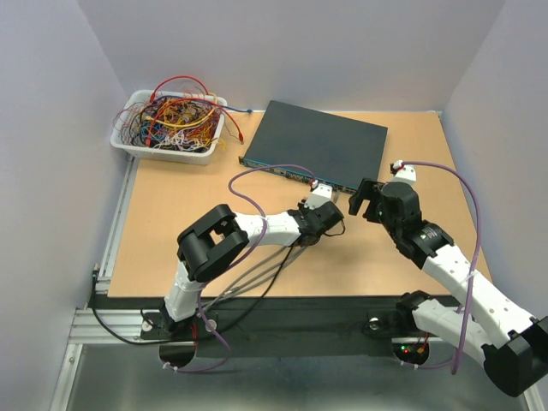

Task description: Insert the plug into the switch port

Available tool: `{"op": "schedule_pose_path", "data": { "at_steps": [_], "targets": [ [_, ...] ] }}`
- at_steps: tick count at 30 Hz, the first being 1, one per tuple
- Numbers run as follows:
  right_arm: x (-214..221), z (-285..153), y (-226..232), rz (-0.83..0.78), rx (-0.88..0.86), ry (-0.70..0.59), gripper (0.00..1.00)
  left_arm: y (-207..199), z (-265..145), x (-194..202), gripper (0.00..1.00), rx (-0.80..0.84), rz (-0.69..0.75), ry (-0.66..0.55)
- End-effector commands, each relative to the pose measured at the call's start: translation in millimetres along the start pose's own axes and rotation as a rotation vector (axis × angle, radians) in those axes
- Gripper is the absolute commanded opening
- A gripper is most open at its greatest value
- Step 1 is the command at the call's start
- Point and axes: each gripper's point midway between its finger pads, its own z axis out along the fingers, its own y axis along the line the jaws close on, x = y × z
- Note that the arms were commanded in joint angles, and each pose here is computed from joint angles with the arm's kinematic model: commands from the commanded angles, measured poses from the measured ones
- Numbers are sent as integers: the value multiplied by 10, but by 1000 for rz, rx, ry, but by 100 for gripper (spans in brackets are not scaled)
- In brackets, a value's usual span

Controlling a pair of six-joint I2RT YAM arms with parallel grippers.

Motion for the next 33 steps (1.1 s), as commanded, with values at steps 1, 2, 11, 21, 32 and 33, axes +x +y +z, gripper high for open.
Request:
{"op": "schedule_pose_path", "data": {
  "at_steps": [1,2,11,21,32,33],
  "targets": [
    [-32,-34,15,-6,-9,-16,91,95,-14,-55,31,-63,-3,-9],
    [-32,-34,14,-7,-9,-16,91,96,1,-30,23,-63,-1,-2],
    [-71,-58,80,23,-33,-14,91,71,-174,-194,0,25,-42,-38],
    [-407,-331,834,143,-383,-14,84,2,-915,-842,0,428,-203,-189],
    [-742,-507,1303,293,-597,-48,77,-20,-1821,-1262,0,895,-496,-343],
    [-762,-510,1317,312,-602,-51,75,-10,-1898,-1299,0,922,-527,-352]
  ]
}}
